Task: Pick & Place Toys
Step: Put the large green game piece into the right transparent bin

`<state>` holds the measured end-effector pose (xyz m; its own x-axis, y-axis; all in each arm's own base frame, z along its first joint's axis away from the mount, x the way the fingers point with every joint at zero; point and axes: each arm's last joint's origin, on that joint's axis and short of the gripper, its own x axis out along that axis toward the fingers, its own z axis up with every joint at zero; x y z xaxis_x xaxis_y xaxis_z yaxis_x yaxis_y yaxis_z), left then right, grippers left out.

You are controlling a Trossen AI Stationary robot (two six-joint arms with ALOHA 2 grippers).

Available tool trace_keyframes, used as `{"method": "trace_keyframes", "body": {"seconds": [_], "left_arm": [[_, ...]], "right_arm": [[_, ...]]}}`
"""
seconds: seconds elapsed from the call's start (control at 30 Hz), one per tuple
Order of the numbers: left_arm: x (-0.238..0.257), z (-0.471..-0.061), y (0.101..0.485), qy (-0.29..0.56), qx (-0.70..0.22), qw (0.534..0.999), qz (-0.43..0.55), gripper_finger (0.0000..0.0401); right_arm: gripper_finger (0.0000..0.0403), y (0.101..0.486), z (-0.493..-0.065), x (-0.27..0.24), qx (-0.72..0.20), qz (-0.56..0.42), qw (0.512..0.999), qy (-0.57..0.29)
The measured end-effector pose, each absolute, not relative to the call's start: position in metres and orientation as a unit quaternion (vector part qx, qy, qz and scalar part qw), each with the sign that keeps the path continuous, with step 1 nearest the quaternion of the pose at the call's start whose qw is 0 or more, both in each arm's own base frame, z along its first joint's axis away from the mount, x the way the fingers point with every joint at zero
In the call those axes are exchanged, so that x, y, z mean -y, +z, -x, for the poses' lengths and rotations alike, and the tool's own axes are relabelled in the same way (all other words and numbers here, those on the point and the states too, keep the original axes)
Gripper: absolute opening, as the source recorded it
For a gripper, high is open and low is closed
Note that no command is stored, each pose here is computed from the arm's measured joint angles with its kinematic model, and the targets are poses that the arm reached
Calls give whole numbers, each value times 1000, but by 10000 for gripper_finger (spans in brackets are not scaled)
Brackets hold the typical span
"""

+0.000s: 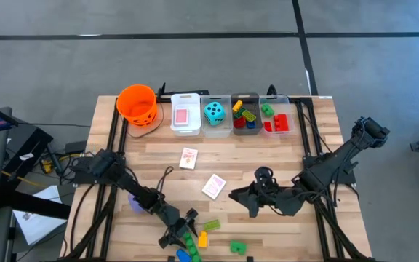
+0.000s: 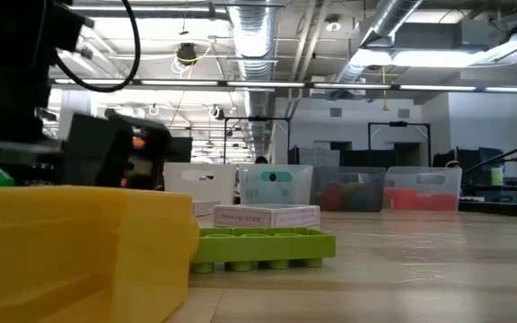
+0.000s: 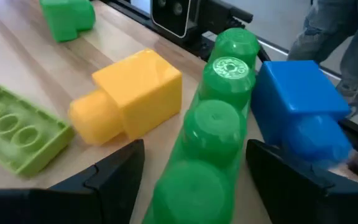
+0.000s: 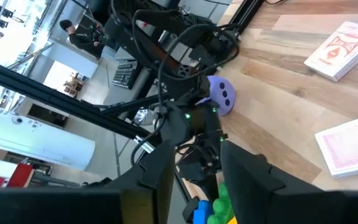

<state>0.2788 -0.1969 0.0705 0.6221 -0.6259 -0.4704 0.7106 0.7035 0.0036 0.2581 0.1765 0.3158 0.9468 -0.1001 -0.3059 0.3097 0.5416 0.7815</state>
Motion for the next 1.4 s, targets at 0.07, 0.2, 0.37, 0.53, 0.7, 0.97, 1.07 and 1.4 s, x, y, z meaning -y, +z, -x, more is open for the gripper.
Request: {"method": "trace_keyframes", "body": {"seconds": [0.07,0.2,0.37,0.53,0.7,0.97,1.07,1.4], "left_arm": [[199,-282,68,-379,-224,894,-84,274],[198,-284,66,-379,-224,894,-82,256],[197,-283,65,-374,-229,895,-83,191],[195,-283,63,-374,-248,891,-69,126],[189,-278,67,-380,-287,879,5,126],[150,-256,127,-349,-283,893,21,126],[132,-247,158,-319,-259,911,33,126],[79,-216,259,-112,-47,975,186,126]], "right_arm": [[125,316,-258,-177,-117,-467,870,-111],[125,316,-258,-177,-117,-467,869,-110],[125,316,-258,-177,-117,-467,869,-110],[125,316,-258,-177,-117,-467,869,-110],[125,317,-258,-177,-116,-465,871,-108],[125,330,-262,-179,-73,-447,889,-68],[125,337,-265,-177,-45,-433,898,-58],[125,365,-280,-154,75,-309,947,-52]]}}
